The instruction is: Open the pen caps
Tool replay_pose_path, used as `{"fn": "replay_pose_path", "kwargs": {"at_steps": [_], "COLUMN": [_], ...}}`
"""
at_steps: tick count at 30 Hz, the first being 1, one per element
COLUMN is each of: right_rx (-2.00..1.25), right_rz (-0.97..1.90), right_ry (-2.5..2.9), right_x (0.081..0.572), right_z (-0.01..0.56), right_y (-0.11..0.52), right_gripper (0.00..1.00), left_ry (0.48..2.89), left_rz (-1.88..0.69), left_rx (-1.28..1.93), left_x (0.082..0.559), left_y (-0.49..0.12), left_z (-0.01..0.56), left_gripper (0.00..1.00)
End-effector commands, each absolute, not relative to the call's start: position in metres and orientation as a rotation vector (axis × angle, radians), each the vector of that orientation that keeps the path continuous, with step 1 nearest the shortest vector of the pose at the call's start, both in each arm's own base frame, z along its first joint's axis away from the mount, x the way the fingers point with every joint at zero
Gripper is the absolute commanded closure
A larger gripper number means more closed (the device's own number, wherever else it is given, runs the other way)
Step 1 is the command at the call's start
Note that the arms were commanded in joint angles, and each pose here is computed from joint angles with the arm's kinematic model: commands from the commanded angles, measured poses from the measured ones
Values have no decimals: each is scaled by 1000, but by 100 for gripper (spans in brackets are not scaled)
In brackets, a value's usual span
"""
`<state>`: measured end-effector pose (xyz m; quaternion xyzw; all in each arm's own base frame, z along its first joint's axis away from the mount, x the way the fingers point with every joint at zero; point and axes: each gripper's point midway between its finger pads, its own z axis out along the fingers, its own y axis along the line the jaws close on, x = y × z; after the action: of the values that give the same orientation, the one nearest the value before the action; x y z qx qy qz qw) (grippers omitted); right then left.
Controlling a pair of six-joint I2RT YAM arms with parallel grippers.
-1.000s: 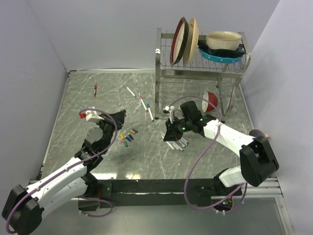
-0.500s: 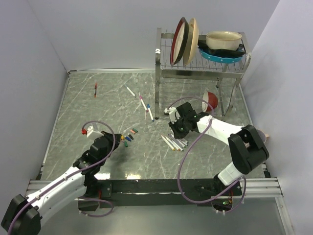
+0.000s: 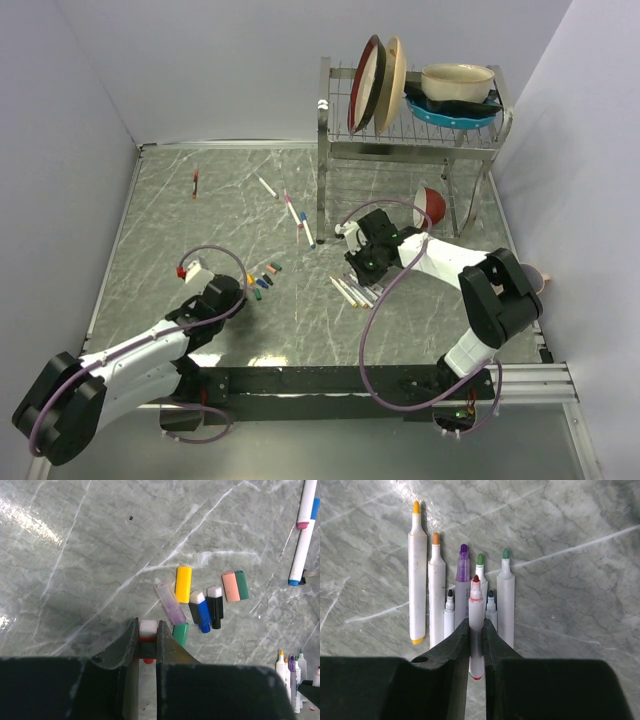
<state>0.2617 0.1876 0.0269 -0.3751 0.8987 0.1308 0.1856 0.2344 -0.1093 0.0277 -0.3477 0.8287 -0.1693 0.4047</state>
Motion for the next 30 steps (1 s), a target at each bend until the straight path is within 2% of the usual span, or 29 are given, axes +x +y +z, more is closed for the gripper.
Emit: {"fn": "replay_pose_path", "kwargs": {"at_steps": [1, 8, 9, 12, 27, 30], "right_rx": [-1083, -1089, -1092, -1088, -1122, -1166], "right_rz": [357, 357, 358, 356, 397, 430], "right_ry": [2513, 2511, 2512, 2507, 2439, 2409], "right_x": [269, 268, 268, 269, 268, 266], "right_z": [34, 36, 36, 37, 59, 67], "right_y": [192, 193, 193, 193, 199, 202], "right_gripper": [80, 72, 72, 70, 62, 57], "left_ry": [2055, 2064, 2067, 2074, 2046, 2032], "left_rz": [-426, -410, -407, -402, -430, -434], "left_rx": [-916, -925, -924, -924, -919, -907], "left_x": [243, 243, 243, 243, 244, 246], "left_y": [-110, -109, -109, -109, -109, -109], "left_z": [38, 36, 37, 36, 54, 61], "left_gripper": [90, 84, 80, 76, 63, 58]}}
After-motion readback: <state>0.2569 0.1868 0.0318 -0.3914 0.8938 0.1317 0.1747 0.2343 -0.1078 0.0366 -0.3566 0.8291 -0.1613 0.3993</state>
